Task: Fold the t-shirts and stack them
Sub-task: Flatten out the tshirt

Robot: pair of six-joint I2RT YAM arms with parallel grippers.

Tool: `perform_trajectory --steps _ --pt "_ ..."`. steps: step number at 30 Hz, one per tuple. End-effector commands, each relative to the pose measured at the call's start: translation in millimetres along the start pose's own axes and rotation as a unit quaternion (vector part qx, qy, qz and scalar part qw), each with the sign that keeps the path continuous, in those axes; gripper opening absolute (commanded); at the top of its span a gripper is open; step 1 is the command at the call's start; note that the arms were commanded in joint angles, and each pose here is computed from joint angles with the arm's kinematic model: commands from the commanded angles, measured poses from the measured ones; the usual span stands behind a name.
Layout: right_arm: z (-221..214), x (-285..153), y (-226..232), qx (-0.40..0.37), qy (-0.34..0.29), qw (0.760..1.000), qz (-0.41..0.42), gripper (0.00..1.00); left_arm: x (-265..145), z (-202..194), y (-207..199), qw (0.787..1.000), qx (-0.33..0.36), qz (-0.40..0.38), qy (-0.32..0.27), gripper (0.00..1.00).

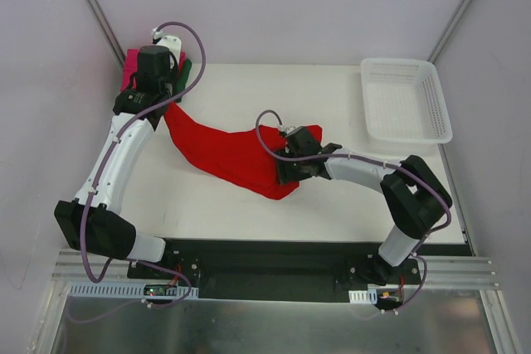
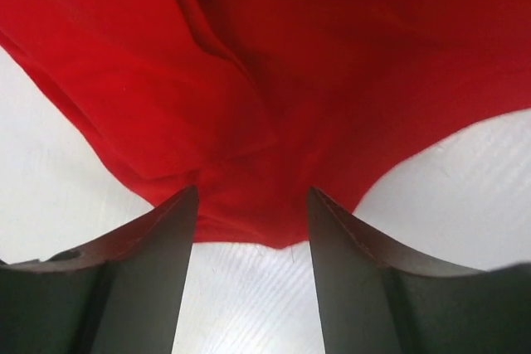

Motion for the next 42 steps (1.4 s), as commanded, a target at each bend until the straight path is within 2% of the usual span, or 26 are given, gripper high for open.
perform_trajectory --steps 1,39,42 --pt "28 4 13 -0.012 -0.041 0.998 0.038 0.57 -1 3 2 1.0 0.007 0.015 -0.007 0.0" --pt "35 30 8 -0.022 -0.021 0.999 0.036 0.56 3 -2 2 1.0 0.011 0.019 0.001 0.0" --pt "34 31 7 -0.02 -0.019 0.999 0.036 0.31 3 -2 2 1.0 0.013 0.019 0.001 0.0"
Point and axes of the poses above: each gripper's point midway between its finger pads, its own x axis out along the fingers, its own y axis along the line the jaws close on, z = x × y, the point moved 9 cm from there along -x, back along the fingers, and after that the axes turned 8 degrees about -x, right-handed, at the moved point
